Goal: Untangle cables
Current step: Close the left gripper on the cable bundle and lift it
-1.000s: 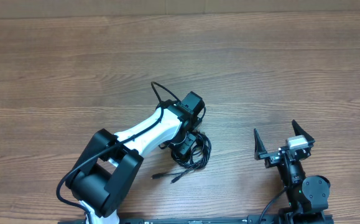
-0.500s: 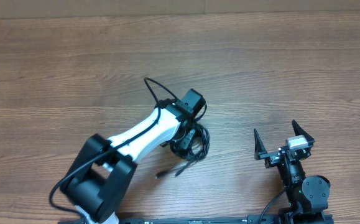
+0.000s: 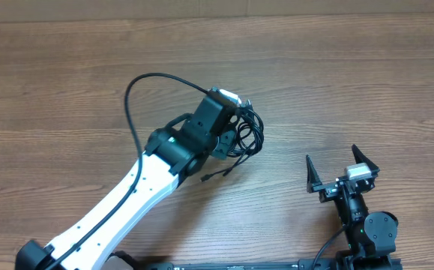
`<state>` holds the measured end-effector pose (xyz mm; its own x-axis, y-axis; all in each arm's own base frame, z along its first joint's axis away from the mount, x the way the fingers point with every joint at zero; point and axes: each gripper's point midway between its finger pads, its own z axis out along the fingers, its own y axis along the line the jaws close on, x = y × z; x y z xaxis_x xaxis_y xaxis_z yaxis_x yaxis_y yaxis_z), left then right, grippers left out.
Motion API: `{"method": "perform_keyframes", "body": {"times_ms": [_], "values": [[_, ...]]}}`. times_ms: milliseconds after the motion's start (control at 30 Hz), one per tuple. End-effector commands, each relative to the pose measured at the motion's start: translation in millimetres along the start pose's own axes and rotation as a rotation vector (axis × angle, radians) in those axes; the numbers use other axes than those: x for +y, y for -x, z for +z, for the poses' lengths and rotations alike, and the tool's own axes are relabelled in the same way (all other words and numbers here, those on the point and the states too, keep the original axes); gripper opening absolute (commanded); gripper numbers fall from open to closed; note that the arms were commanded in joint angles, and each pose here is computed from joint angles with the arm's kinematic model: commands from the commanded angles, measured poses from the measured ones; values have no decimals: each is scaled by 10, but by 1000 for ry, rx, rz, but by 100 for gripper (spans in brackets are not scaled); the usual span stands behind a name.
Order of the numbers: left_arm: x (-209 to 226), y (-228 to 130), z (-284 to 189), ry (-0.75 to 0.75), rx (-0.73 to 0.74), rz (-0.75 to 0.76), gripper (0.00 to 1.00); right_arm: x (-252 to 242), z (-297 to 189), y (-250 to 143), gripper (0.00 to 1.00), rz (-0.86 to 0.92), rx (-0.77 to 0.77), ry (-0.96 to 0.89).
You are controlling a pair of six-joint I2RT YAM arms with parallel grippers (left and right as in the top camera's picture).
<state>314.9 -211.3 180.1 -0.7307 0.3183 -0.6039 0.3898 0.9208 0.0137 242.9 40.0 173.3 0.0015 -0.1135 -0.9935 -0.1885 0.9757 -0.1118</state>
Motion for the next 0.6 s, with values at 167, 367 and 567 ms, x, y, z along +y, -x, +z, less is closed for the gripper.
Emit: {"method": "perform_keyframes", "body": {"times_ms": [167,367,567], "values": [[16,270,-388,-14,-135,-17,4,-4,2,-28,100,-1,0,-3],[-119,355,-551,-104,-187,32,4,-4,2,-28,100,-1,0,-3],[-148,424,-591,-122,-219,28,4,-5,2,-23,100,-1,-1,-4]]}}
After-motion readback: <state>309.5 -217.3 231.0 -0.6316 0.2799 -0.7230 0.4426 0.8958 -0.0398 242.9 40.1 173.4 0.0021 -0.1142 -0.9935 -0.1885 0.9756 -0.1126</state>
